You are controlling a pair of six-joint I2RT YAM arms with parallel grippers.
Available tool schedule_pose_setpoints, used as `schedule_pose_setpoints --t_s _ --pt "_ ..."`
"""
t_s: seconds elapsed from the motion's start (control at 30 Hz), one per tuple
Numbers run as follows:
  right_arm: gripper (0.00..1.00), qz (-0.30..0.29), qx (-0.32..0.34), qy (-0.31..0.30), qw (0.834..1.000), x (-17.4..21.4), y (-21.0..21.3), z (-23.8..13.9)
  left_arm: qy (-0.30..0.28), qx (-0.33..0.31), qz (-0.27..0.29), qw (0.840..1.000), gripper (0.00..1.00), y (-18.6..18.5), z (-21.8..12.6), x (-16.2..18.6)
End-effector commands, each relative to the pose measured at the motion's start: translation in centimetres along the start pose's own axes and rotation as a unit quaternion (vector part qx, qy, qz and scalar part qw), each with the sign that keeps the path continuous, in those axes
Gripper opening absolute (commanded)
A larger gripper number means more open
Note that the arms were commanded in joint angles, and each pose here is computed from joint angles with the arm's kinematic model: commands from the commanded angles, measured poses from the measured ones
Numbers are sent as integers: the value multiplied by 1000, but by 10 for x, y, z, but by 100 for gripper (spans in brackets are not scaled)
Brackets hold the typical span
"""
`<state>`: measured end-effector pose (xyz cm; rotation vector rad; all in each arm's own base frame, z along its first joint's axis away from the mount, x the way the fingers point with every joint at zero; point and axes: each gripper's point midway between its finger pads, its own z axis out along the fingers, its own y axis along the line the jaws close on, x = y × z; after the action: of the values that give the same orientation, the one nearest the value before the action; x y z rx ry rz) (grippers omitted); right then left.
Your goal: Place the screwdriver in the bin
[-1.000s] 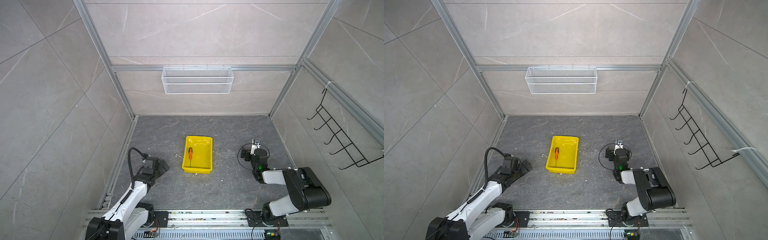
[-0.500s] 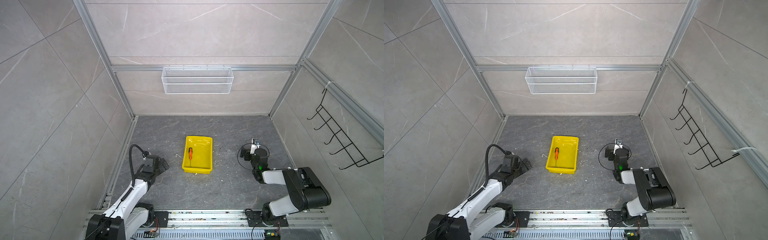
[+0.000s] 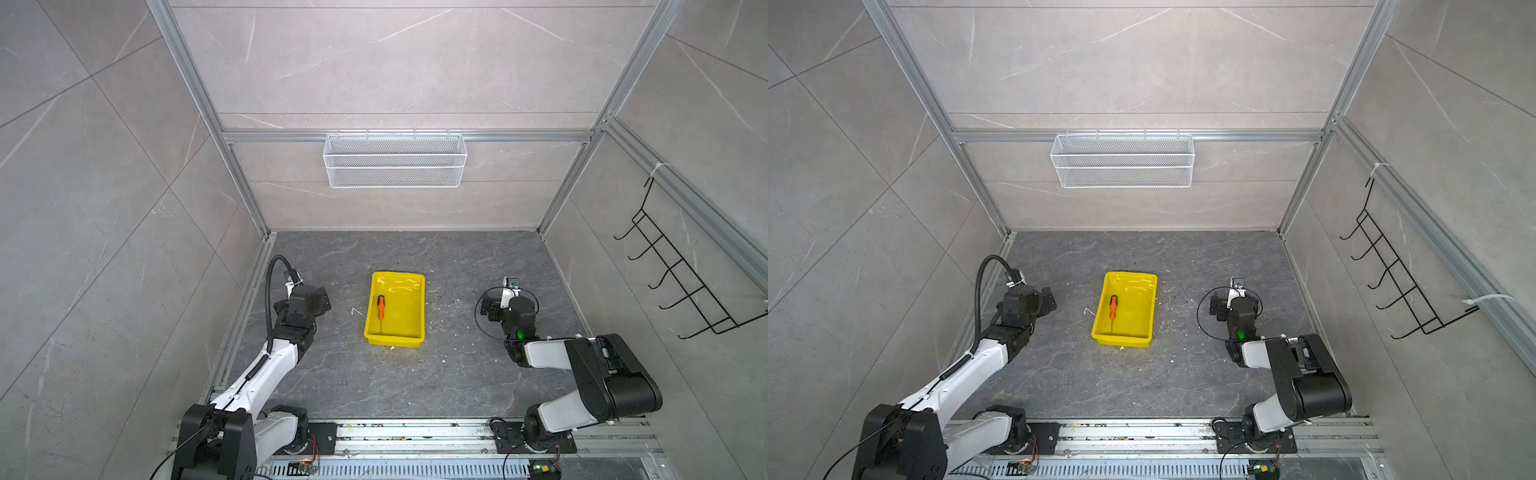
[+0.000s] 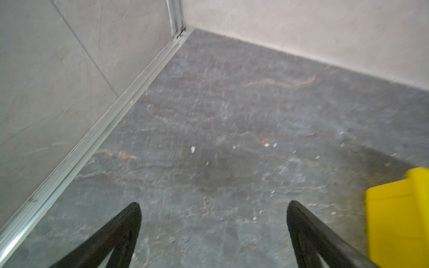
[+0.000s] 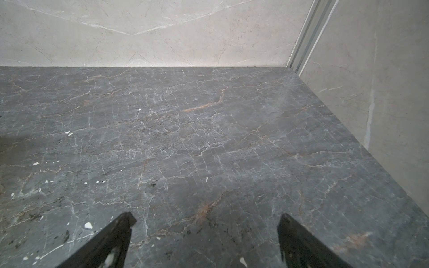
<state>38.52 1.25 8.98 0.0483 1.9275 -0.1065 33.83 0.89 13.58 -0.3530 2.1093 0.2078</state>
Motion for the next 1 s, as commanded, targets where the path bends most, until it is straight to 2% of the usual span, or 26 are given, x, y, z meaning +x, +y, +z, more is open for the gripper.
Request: schedule_pose_setpoints --t_s 0.0,0.1,0.17,0.23,0.33,0.4,0.5,0.57,0.63,0.73,0.97 --pt "100 -5 -6 -10 1000 -5 2 0 -48 -34 44 997 99 11 1 -12" --pt "100 -4 -6 -10 1000 -5 2 0 -123 -13 86 989 100 5 6 -9" --pt "100 -5 -6 -9 1000 -4 2 0 -145 -13 91 985 100 7 11 1" --pt "100 -4 -6 -9 1000 -4 2 0 -151 -22 85 985 100 10 16 1" --pt "100 -4 -6 -9 1000 -4 2 0 -148 30 105 983 100 -9 23 1" --pt "100 -4 -5 -9 1000 -4 2 0 -149 34 109 982 100 -9 30 4" --pt "100 -4 -6 -9 1000 -4 2 0 -169 33 77 982 100 4 41 6" --pt "100 -4 -5 -9 1000 -4 1 0 -149 45 64 986 100 7 46 14" --pt "100 -4 -5 -9 1000 -4 2 0 -151 43 77 985 100 3 54 12" --pt "100 -4 -5 -9 1000 -4 2 0 -101 59 61 991 100 6 67 15" --pt "100 -5 -6 -9 1000 -4 2 0 -97 65 57 992 100 6 67 15"
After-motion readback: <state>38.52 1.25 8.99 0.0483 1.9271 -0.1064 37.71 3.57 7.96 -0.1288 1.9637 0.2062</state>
